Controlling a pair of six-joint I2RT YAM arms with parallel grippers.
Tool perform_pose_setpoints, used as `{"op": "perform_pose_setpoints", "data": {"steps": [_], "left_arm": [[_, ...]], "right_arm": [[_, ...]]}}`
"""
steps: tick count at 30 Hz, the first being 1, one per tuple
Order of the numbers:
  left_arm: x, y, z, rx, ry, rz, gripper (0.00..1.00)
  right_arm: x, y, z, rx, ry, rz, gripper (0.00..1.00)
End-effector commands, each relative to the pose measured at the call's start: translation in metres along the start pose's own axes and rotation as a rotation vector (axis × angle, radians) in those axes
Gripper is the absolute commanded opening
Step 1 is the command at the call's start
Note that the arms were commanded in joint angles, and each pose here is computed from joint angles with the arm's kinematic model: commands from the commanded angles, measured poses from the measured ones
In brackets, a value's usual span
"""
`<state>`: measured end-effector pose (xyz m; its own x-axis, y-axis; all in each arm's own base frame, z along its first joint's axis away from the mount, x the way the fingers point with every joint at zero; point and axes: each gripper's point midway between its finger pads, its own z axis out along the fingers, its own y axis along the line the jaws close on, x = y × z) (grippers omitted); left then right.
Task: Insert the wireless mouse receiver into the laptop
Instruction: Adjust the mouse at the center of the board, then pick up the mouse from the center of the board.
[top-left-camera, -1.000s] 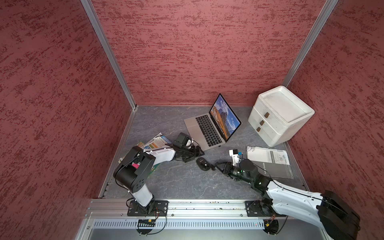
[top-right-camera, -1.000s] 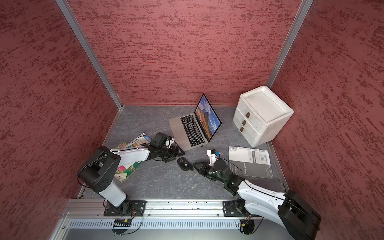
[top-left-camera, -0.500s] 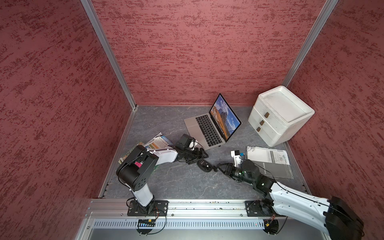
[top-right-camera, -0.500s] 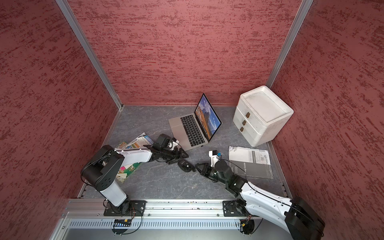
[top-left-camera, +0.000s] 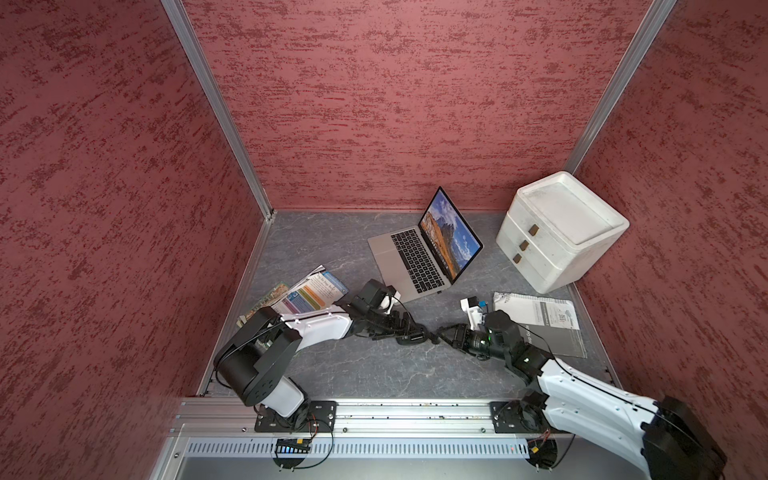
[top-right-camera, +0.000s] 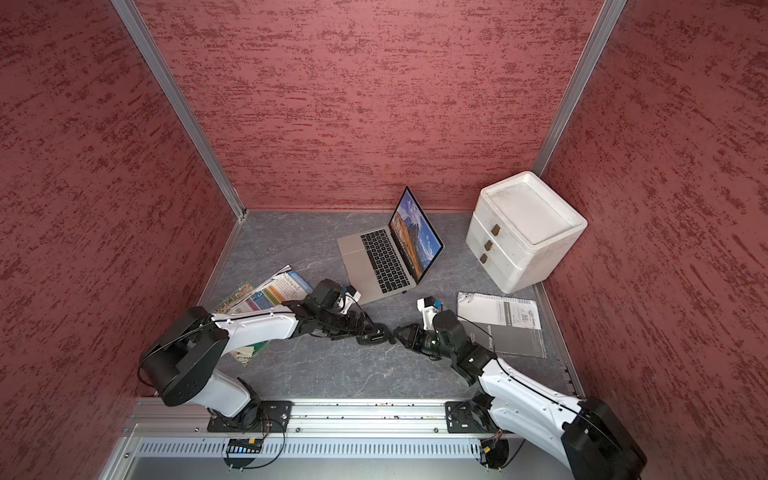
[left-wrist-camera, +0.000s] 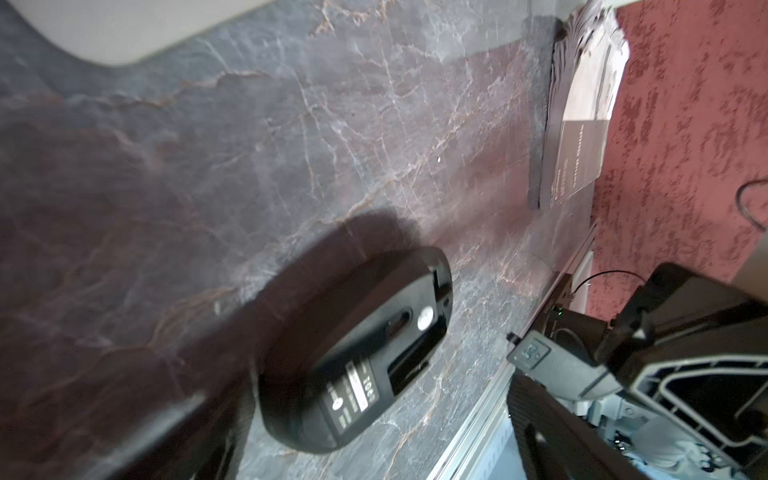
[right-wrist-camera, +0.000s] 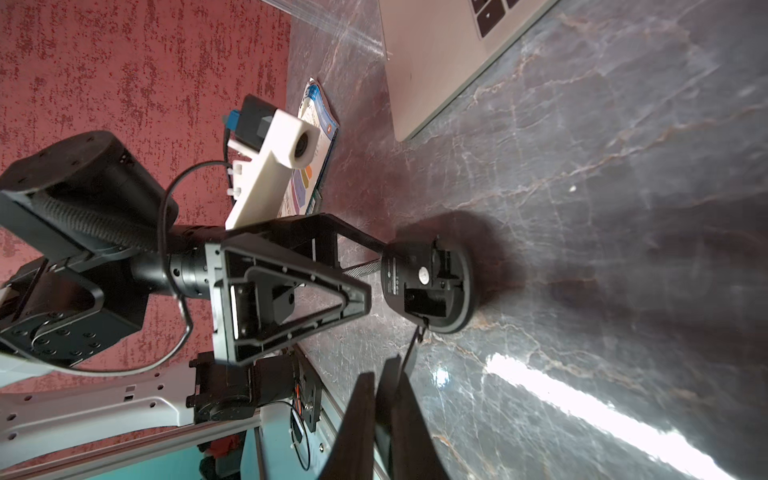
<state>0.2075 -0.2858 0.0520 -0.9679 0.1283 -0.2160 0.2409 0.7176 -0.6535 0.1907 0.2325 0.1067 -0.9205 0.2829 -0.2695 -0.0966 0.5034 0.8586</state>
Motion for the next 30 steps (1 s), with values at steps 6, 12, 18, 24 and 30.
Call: {"op": "perform_pose_setpoints", "data": {"steps": [6, 12, 18, 24, 30], "left_arm": [[-0.001, 0.001, -0.018, -0.319, -0.061, 0.548, 1.00], [-0.002, 0.003, -0.014, -0.349, -0.097, 0.702, 1.00], [-0.006, -0.006, 0.004, -0.289, -0.118, 0.691, 1.00], [0.005, 0.004, 0.020, -0.276, -0.077, 0.692, 0.96], [0.007, 0.013, 0.028, -0.298, -0.043, 0.715, 0.84]], "right_arm": [[-0.004, 0.028, -0.003, -0.135, 0.243, -0.121, 0.00], [-0.015, 0.022, -0.001, -0.125, 0.317, -0.135, 0.00], [-0.028, 0.024, 0.002, -0.142, 0.311, -0.141, 0.00], [-0.030, 0.017, 0.014, -0.150, 0.348, -0.127, 0.00], [-0.038, 0.010, 0.028, -0.128, 0.389, -0.135, 0.00]]}}
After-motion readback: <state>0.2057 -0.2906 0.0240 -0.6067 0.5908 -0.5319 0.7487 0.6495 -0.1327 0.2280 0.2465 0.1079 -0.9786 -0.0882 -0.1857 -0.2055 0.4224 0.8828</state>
